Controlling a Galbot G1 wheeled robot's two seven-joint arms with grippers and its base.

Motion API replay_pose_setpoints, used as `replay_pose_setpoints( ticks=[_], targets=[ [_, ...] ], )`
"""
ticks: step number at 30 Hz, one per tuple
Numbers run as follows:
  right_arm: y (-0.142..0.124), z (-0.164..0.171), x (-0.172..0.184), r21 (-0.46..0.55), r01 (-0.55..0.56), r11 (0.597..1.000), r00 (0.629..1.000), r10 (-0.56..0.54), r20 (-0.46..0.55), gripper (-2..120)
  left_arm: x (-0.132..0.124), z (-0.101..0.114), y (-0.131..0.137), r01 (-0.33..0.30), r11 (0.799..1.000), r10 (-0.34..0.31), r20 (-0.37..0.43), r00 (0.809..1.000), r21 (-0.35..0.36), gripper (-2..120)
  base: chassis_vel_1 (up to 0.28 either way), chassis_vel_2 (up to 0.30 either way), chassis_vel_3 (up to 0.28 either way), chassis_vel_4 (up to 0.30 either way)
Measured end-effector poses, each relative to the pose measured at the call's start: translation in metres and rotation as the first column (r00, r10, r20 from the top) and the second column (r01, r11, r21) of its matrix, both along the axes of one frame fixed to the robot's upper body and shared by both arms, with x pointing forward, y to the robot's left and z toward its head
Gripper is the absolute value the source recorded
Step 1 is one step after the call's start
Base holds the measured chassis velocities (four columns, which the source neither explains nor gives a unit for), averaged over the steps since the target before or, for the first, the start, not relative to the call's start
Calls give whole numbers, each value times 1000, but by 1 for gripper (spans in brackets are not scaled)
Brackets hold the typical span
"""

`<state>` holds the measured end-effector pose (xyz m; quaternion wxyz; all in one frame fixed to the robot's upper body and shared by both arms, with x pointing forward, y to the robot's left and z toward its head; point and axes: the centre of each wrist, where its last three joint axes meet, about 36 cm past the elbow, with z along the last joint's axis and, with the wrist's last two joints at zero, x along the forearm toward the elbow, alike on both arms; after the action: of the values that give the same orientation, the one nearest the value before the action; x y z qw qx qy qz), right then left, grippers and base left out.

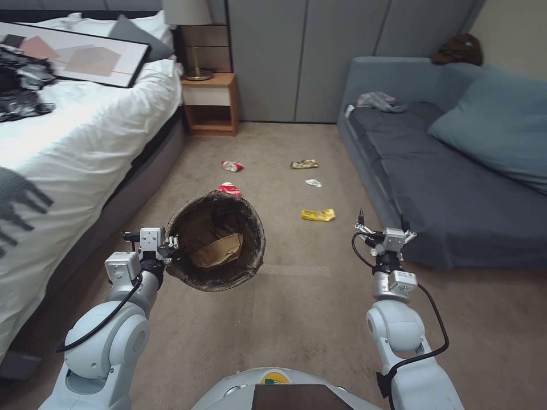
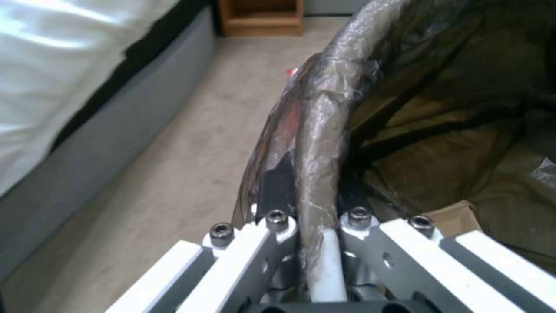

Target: Pick up the trash bin, then pick up the garbage from the floor and place it into the trash bin.

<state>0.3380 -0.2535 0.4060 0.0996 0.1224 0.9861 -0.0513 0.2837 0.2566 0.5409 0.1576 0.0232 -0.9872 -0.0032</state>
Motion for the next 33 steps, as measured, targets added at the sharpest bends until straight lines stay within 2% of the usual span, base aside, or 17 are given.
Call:
replay_pose_setpoints(
  ticks=[8, 18, 25, 33],
  targets=[
    [-3, -6, 0, -2, -31, 1000, 999, 31, 41, 100, 1, -1, 0, -1, 1000, 1, 0, 1000, 12, 0, 37, 40, 43, 48],
    [-13, -6, 0, -11, -26, 1000, 999, 27, 46, 100, -1, -1, 0, 5, 1000, -5, -2, 1000, 18, 0, -5, 7, 5, -5],
    [-9, -8, 2, -2, -31, 1000, 999, 31, 42, 100, -1, -2, 0, 3, 1000, -3, -4, 1000, 21, 0, -131, 129, 126, -137],
    [-6, -8, 3, 2, -36, 999, 999, 36, 39, 100, -1, -2, 1, 0, 1000, 1, -5, 1000, 23, 0, -219, 236, 230, -223]
  ],
)
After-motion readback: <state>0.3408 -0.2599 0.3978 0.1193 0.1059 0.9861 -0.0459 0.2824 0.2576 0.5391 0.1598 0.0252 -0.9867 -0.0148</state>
